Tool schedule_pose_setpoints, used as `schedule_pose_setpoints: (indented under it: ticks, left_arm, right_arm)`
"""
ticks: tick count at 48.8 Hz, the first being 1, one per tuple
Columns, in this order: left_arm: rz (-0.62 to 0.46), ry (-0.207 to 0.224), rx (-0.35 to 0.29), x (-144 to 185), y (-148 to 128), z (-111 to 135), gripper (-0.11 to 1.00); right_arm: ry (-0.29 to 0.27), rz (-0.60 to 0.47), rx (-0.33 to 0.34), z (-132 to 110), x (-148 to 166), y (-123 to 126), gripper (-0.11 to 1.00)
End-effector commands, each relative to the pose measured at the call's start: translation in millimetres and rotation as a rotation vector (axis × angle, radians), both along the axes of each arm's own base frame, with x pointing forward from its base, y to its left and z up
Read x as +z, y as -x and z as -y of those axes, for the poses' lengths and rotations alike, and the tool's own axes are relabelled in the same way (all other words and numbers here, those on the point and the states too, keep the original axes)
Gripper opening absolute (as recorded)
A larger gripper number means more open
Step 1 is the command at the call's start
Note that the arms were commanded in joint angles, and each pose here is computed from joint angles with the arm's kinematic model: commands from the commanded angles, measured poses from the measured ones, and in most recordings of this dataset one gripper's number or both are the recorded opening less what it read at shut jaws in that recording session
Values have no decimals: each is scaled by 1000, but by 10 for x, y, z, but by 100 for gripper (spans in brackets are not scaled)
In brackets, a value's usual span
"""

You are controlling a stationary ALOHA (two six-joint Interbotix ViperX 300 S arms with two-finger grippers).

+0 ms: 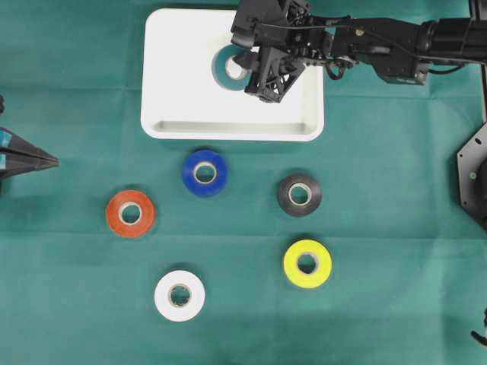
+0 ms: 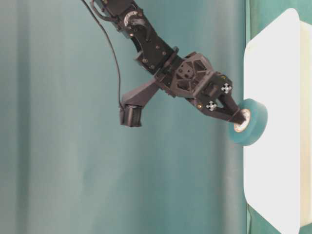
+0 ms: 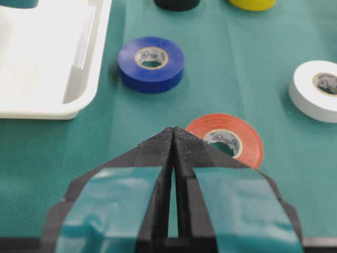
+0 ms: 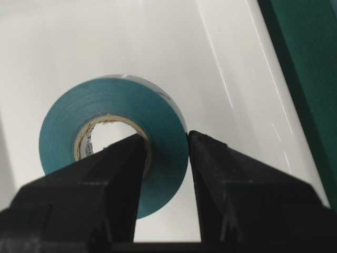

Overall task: Put the tape into the white case with the right arm.
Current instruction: 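Lift the teal roll and carry it into the white tray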

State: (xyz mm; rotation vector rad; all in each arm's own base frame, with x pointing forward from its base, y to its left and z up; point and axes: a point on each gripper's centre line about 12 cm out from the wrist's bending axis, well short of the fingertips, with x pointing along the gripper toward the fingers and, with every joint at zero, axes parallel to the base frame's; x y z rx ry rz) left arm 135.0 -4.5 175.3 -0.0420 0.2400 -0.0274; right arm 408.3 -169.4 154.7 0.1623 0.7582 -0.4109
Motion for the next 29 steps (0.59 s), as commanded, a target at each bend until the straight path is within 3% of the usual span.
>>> schedule_pose_setpoints:
  ticks: [1, 11, 22, 25, 29]
  left_arm:
    - [11, 2, 4, 38, -15, -4, 0]
    - [11, 2, 4, 37, -16, -4, 0]
    - [12, 3, 4, 40, -15, -4, 0]
    - [12, 2, 4, 40, -15, -4, 0]
    - [12, 2, 4, 40, -15, -4, 0]
  right_arm:
    - [10, 29, -27, 135, 69, 5, 1]
    - [3, 40, -71, 287, 63, 61, 1]
    - [-10, 53, -81, 278, 45, 69, 1]
    - [-6, 56, -75, 268, 38, 69, 8]
    - [-3, 54, -71, 262, 23, 78, 27]
